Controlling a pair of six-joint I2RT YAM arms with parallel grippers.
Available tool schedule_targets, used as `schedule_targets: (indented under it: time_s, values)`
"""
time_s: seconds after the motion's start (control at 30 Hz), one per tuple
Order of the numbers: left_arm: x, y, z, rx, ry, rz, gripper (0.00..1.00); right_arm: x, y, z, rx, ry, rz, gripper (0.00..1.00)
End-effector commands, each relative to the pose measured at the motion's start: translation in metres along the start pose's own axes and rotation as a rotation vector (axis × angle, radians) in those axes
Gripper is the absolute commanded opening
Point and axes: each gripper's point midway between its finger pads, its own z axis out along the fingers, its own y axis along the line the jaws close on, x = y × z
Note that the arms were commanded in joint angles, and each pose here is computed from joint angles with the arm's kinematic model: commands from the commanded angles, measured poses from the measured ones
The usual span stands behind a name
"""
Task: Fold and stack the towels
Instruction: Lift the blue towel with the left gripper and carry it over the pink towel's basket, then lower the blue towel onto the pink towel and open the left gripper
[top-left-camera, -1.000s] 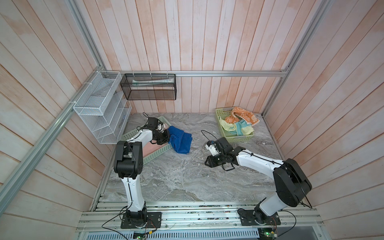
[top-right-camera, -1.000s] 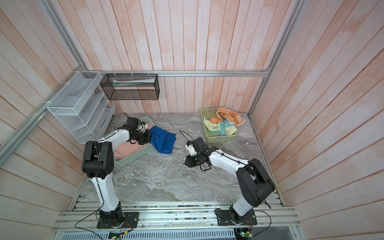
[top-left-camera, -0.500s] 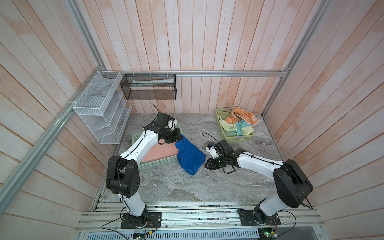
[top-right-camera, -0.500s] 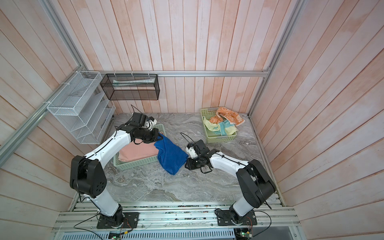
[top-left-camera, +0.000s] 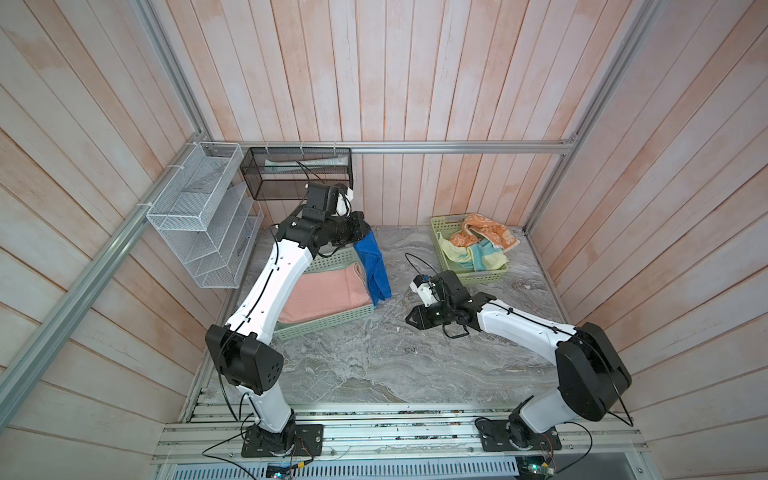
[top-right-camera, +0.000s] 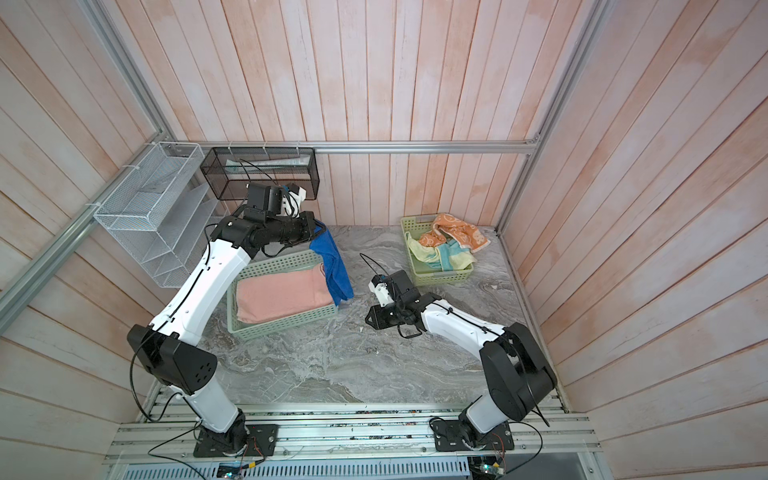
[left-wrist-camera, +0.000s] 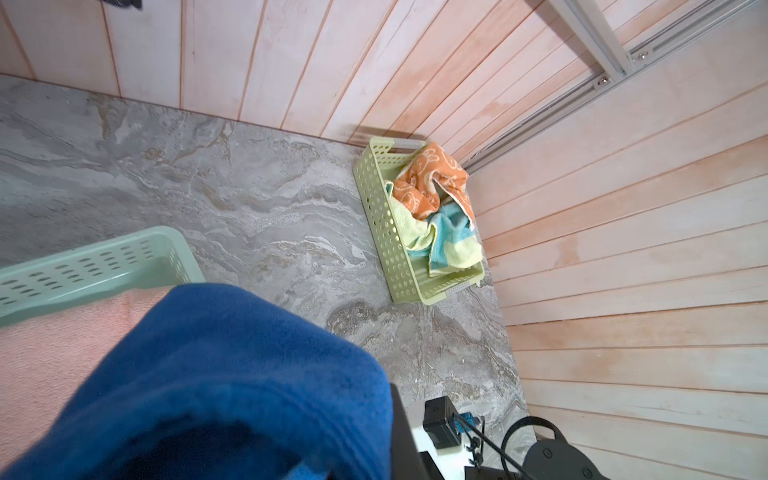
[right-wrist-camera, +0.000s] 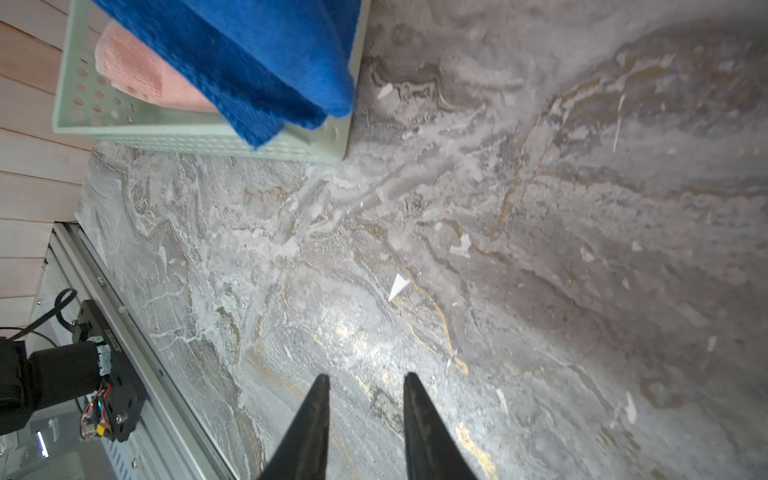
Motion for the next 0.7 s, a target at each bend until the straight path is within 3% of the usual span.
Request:
schedule_targets:
  time_s: [0.0, 0.3, 0.47, 0.67]
  values:
    - [0.003, 0.02, 0.001, -0.078, 0.024, 0.011, 0.0, -0.022, 0.007, 0.003, -0.012, -0.036, -0.041, 0.32]
    - [0.053, 0.122, 0.003, -0.05, 0.071, -0.047, 0.0, -0.047, 0.013, 0.028, -0.053, -0.018, -0.022, 0.33]
    - [0.088, 0.184, 0.0, -0.109, 0.1, -0.134, 0.0, -0.055, 0.017, 0.038, -0.084, -0.01, -0.007, 0.33]
    - [0.107, 0.227, -0.003, -0.174, 0.095, -0.217, 0.0, -0.062, 0.018, 0.047, -0.09, 0.007, 0.001, 0.34]
